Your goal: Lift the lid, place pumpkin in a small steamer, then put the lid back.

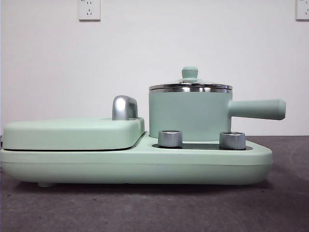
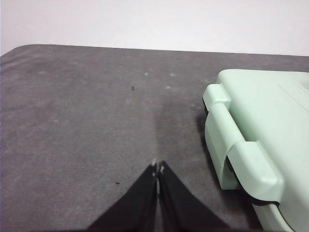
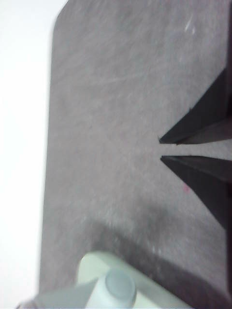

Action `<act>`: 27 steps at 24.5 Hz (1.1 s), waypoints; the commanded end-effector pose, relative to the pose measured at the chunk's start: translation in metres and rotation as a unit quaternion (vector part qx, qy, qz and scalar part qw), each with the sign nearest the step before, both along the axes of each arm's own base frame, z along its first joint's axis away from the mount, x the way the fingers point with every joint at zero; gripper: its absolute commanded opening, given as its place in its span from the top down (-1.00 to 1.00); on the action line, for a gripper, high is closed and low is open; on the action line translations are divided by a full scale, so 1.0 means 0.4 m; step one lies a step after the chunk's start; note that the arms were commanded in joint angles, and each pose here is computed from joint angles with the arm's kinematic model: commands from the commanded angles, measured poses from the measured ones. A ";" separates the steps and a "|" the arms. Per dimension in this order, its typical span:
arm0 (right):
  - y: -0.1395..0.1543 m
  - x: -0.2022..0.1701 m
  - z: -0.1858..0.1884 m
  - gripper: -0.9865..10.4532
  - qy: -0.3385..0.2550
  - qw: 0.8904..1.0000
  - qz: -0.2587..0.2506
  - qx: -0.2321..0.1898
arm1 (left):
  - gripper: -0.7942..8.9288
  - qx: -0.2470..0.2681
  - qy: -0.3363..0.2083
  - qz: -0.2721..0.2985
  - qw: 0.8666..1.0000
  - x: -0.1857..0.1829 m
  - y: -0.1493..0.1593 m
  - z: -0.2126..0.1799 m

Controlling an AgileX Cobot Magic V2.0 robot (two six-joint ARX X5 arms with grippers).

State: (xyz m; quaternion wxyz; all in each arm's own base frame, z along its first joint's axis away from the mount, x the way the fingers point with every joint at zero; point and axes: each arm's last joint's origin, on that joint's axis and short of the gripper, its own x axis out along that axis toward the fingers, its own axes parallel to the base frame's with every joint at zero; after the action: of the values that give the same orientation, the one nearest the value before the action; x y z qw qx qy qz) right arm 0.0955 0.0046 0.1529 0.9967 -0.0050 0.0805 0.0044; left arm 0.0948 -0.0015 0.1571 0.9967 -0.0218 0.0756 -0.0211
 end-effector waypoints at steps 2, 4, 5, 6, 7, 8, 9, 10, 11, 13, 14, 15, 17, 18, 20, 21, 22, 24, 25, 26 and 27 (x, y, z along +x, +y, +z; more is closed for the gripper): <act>0.001 0.001 -0.006 0.77 0.001 1.000 0.017 -0.019 | 0.82 0.005 0.005 0.000 1.000 0.002 0.000 -0.014; -0.001 0.001 -0.006 0.77 0.002 1.000 0.016 -0.023 | 0.82 0.005 0.005 0.000 1.000 0.002 0.000 -0.014; -0.002 0.001 -0.006 0.77 0.002 1.000 0.016 -0.023 | 0.82 0.005 0.005 0.000 1.000 0.002 0.000 -0.014; -0.003 0.001 -0.006 0.77 0.002 1.000 0.017 -0.022 | 0.82 0.005 0.005 0.000 1.000 0.002 0.000 -0.014; -0.004 0.001 -0.006 0.77 0.002 1.000 0.015 -0.022 | 0.82 0.005 0.005 0.000 1.000 0.002 0.000 -0.014; -0.005 0.001 -0.006 0.77 0.002 1.000 0.014 -0.022 | 0.82 0.005 0.005 0.000 1.000 0.002 0.000 -0.014; -0.005 0.001 -0.006 0.77 0.002 1.000 0.013 -0.023 | 0.82 0.005 0.005 0.000 1.000 0.002 0.000 -0.014; -0.005 0.001 -0.006 0.77 0.002 1.000 0.014 -0.027 | 0.82 0.005 0.005 0.000 1.000 0.002 0.000 -0.014; -0.005 0.001 -0.006 0.77 0.002 1.000 0.014 -0.028 | 0.82 0.005 0.005 0.000 1.000 0.002 0.000 -0.014; -0.005 0.001 -0.005 0.77 0.001 1.000 0.014 -0.028 | 0.82 0.005 0.005 0.000 1.000 0.002 0.000 -0.014; -0.005 0.001 -0.005 0.77 0.001 1.000 0.014 -0.028 | 0.82 0.005 0.005 0.000 1.000 0.002 0.000 -0.014; -0.005 0.001 -0.005 0.77 0.000 1.000 0.014 -0.028 | 0.82 0.005 0.005 0.000 1.000 0.002 0.000 -0.014; -0.005 0.001 -0.004 0.77 -0.001 1.000 0.014 -0.028 | 0.82 0.005 0.005 0.000 1.000 0.002 0.000 -0.014; -0.005 0.001 -0.003 0.77 -0.003 1.000 0.014 -0.027 | 0.82 0.005 0.005 0.000 1.000 0.002 0.000 -0.014; -0.005 0.002 -0.002 0.77 -0.007 1.000 0.014 -0.027 | 0.82 0.005 0.005 0.000 1.000 0.002 0.000 -0.014; -0.005 0.002 -0.002 0.77 -0.007 1.000 0.014 -0.027 | 0.82 0.005 0.005 0.000 1.000 0.002 0.000 -0.014; -0.005 0.002 -0.002 0.77 -0.007 1.000 0.014 -0.027 | 0.82 0.005 0.005 0.000 1.000 0.002 0.000 -0.014; -0.005 0.002 -0.002 0.77 -0.007 1.000 0.014 -0.027 | 0.82 0.005 0.005 0.000 1.000 0.002 0.000 -0.014; -0.005 0.002 -0.002 0.77 -0.007 1.000 0.014 -0.027 | 0.82 0.005 0.005 0.000 1.000 0.002 0.000 -0.014; -0.005 0.002 -0.002 0.77 -0.007 1.000 0.014 -0.027 | 0.82 0.005 0.005 0.000 1.000 0.002 0.000 -0.014; -0.005 0.002 -0.002 0.77 -0.007 1.000 0.014 -0.027 | 0.82 0.005 0.005 0.000 1.000 0.002 0.000 -0.014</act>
State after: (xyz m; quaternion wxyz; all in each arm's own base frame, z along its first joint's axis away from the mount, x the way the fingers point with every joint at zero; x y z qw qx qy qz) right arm 0.0958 0.0025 0.1529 0.9964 -0.0290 0.0778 0.0149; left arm 0.0948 -0.0015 0.1571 0.9967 -0.0218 0.0756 -0.0211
